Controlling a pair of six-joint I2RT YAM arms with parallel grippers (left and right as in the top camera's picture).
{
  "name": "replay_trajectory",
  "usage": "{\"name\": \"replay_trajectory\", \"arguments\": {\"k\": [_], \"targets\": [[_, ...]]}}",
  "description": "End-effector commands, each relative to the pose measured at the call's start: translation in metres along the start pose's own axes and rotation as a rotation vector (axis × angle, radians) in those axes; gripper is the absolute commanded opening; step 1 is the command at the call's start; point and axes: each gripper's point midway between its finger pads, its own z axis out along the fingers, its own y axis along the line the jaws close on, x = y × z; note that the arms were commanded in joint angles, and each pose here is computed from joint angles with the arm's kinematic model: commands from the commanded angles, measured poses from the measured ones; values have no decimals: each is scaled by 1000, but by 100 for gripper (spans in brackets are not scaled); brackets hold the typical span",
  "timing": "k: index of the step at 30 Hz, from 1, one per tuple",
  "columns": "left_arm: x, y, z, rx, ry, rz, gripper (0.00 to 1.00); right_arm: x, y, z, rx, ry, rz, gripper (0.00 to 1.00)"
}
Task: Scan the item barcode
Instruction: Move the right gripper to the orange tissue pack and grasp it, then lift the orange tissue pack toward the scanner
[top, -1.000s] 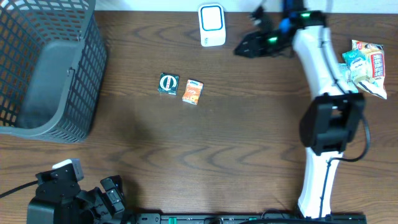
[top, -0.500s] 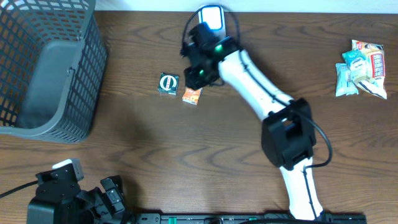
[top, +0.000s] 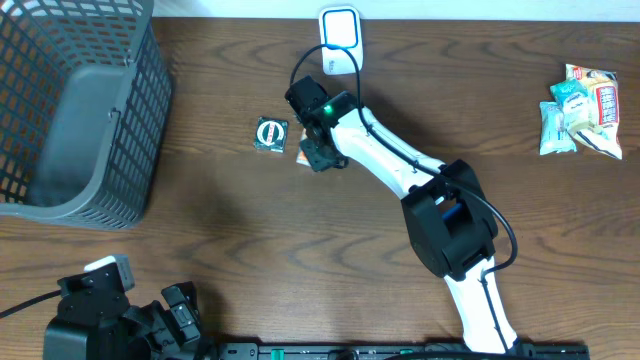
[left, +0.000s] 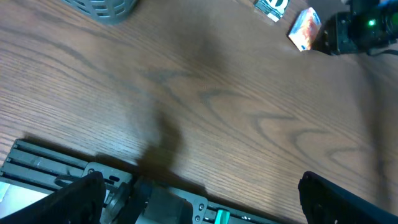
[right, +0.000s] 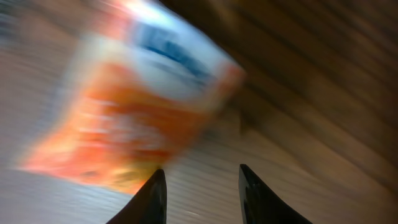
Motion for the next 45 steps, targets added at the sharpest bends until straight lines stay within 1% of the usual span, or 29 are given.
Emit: {"name": "replay_trajectory", "arguments": {"k": [1,3,4,6,8,10,13,15,20,23,27,30,35,38,43,45], "targets": [[-2,1,-1,-7,-9,-12,98,6,-62,-14,276,3,71,30],[-2,1,-1,-7,-9,-12,98,12,-79,-24,340,19,89,29],[-2,1,-1,-7,-9,-12,97,12,-81,-29,341,20,91,29],[-2,1,-1,-7,-9,-12,97,11,-81,-40,329,4,98,30],[-2,1,-1,-7,-9,-12,97,6,-73,-53,270,-30,108,30],[-2,1,-1,-7,-9,-12,98,-5,-52,-62,146,-78,117,30],[-2,1,-1,-7,-9,-12,98,-28,2,-75,-158,-162,63,29],[-2,1,-1,-7,-9,-12,98,-40,26,-81,-279,-207,57,24],[-2,1,-1,-7,-9,-12,98,-56,51,-64,-317,-245,122,20],[-2,1,-1,-7,-9,-12,98,-53,65,-43,-317,-220,106,20],[-2,1,-1,-7,-9,-12,97,-42,74,-13,-307,-162,92,15],[-2,1,-1,-7,-9,-12,98,-31,63,7,-228,-114,96,14],[-2,1,-1,-7,-9,-12,98,-8,14,12,54,-51,94,11],[-2,1,-1,-7,-9,-12,98,3,-17,1,220,-22,79,11],[-2,1,-1,-7,-9,-12,98,17,-78,-40,570,-5,35,13],[-2,1,-1,-7,-9,-12,97,18,-90,-54,630,-18,54,14]]}}
